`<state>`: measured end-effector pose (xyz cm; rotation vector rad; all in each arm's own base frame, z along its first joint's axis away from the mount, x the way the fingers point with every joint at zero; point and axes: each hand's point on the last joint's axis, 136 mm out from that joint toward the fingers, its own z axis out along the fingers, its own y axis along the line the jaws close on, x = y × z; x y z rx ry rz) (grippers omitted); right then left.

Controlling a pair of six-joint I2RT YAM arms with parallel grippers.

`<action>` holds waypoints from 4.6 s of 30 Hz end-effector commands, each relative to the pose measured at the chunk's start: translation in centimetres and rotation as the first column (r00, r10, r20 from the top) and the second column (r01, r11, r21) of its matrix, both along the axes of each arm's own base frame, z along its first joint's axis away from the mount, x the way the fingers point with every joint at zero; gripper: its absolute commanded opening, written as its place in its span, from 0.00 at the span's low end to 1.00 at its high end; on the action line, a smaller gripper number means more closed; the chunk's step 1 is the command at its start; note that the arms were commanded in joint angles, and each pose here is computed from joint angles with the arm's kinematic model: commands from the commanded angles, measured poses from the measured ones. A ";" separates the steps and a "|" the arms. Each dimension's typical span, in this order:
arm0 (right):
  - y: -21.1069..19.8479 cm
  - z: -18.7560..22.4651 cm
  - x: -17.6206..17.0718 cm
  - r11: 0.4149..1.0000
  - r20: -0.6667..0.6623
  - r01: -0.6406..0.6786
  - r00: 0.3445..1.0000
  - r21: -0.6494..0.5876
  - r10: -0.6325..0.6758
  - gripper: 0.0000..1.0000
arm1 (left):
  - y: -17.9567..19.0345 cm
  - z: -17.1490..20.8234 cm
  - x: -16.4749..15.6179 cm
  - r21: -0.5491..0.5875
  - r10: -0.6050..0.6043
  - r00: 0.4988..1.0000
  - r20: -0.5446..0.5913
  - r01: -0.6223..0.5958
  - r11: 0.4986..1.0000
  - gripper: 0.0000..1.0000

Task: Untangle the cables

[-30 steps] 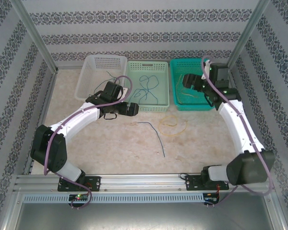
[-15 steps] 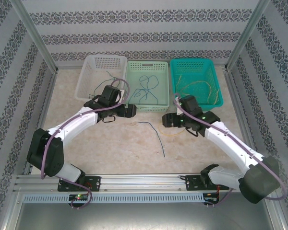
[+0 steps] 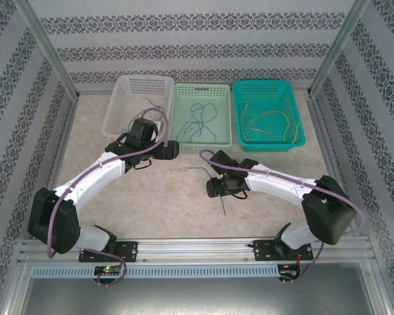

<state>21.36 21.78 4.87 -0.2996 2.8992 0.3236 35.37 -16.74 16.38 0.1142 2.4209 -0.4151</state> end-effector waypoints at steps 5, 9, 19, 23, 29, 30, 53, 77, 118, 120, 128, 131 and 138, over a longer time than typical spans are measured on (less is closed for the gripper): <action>-1.4 -3.4 -1.0 0.991 -0.057 0.015 0.998 -0.130 -0.022 0.47 | 0.9 0.6 0.3 0.002 0.030 0.999 0.029 -0.030 1.000 1.00; -1.1 -3.7 -1.2 0.991 -0.060 0.005 0.998 -0.135 -0.013 0.29 | 1.3 0.6 0.3 0.004 0.039 0.999 0.031 -0.040 0.999 1.00; 1.5 2.9 0.0 0.990 0.092 -0.139 0.986 0.002 0.138 0.00 | 2.2 1.7 0.9 0.013 0.050 0.997 0.056 -0.050 0.999 1.00; 2.6 11.2 1.4 0.957 0.284 -0.214 0.946 0.194 0.154 0.00 | 3.1 2.1 1.1 -0.003 0.082 0.994 0.076 -0.082 0.997 0.99; 1.1 21.5 8.8 0.887 0.461 -0.134 0.882 0.443 -0.097 0.00 | 3.9 3.1 1.4 -0.052 0.121 0.987 0.109 -0.116 0.992 1.00; 0.8 22.0 10.2 0.881 0.448 -0.100 0.884 0.462 -0.135 0.00 | 3.8 3.2 1.3 -0.053 0.119 0.987 0.110 -0.113 0.992 1.00; 2.8 7.3 28.0 0.912 0.045 0.179 0.977 0.370 -0.210 0.03 | 5.6 4.0 -0.4 -0.044 0.124 0.984 0.127 -0.119 0.992 0.99; -2.3 11.9 13.9 0.988 0.277 0.085 0.953 0.132 -0.119 0.61 | 4.0 2.5 0.4 -0.130 0.109 0.992 0.070 -0.099 0.986 1.00; -4.8 -0.7 8.9 0.864 0.170 -0.085 0.966 -0.497 0.193 0.54 | 3.1 2.1 0.7 -0.200 0.112 0.993 0.041 -0.101 0.975 1.00; -4.7 -1.3 9.1 0.843 0.136 -0.113 0.967 -0.526 0.214 0.54 | 3.0 2.1 0.7 -0.200 0.108 0.993 0.037 -0.098 0.975 1.00; -5.8 -2.2 9.5 0.777 0.074 -0.130 0.972 -0.616 0.222 0.27 | 3.4 2.1 0.4 -0.179 0.116 0.992 0.044 -0.107 0.978 1.00; -5.9 -2.3 9.4 0.768 0.060 -0.146 0.971 -0.623 0.232 0.19 | 3.4 2.1 0.5 -0.181 0.118 0.992 0.045 -0.108 0.978 1.00; -4.9 1.9 9.0 0.833 0.162 -0.130 0.954 -0.539 0.254 0.00 | 3.5 2.4 0.3 -0.174 0.112 0.992 0.051 -0.102 0.979 1.00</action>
